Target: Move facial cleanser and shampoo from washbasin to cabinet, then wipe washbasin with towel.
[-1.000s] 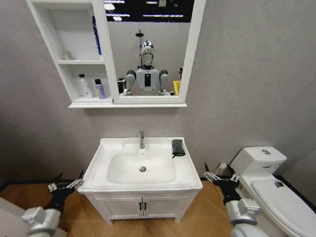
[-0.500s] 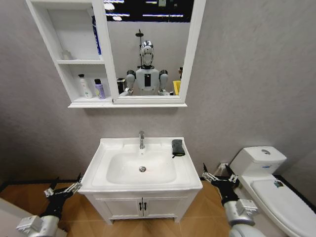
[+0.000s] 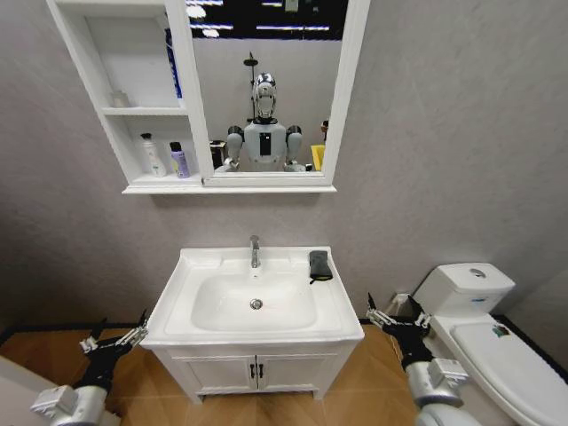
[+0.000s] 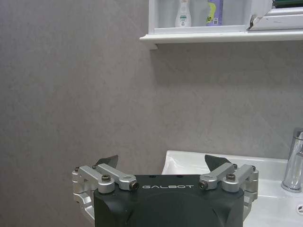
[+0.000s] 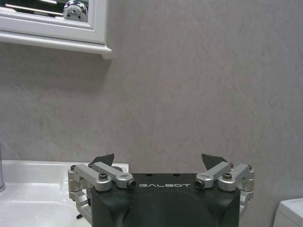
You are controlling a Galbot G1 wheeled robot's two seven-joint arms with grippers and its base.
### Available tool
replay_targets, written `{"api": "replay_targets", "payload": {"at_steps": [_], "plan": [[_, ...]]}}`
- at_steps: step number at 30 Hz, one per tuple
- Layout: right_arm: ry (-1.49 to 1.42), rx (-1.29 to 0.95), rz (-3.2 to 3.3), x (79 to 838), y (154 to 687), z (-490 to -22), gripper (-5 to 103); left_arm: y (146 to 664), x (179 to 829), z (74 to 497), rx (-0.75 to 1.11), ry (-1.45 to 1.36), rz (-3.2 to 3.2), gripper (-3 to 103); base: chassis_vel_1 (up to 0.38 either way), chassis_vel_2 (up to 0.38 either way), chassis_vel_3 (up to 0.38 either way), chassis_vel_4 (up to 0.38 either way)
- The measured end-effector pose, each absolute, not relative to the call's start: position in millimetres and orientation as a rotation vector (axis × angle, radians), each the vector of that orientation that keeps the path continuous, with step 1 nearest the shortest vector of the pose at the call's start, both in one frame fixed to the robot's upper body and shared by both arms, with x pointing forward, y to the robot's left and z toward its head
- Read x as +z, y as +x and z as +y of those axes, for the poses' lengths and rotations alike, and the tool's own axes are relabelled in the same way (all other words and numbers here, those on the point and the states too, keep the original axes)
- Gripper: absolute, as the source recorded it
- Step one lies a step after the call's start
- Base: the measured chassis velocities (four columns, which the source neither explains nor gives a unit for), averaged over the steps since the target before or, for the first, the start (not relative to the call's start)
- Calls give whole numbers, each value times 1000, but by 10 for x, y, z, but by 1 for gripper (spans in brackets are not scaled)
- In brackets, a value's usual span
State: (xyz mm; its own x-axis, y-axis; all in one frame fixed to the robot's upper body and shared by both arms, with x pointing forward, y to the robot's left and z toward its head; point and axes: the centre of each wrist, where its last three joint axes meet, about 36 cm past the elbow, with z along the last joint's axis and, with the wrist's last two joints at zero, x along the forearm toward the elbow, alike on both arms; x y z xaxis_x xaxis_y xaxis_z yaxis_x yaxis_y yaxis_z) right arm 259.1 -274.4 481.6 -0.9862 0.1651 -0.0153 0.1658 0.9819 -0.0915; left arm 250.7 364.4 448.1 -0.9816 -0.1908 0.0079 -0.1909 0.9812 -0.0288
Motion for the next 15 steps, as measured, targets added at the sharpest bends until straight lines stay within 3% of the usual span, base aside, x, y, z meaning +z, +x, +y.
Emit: {"api": "replay_targets", "payload": {"at_steps": [15], "plan": [[241,-213,3121,4776,2607,-2740,100,2513,4480,3643,49,300,-3121,100,-86,90,92,-100]]}}
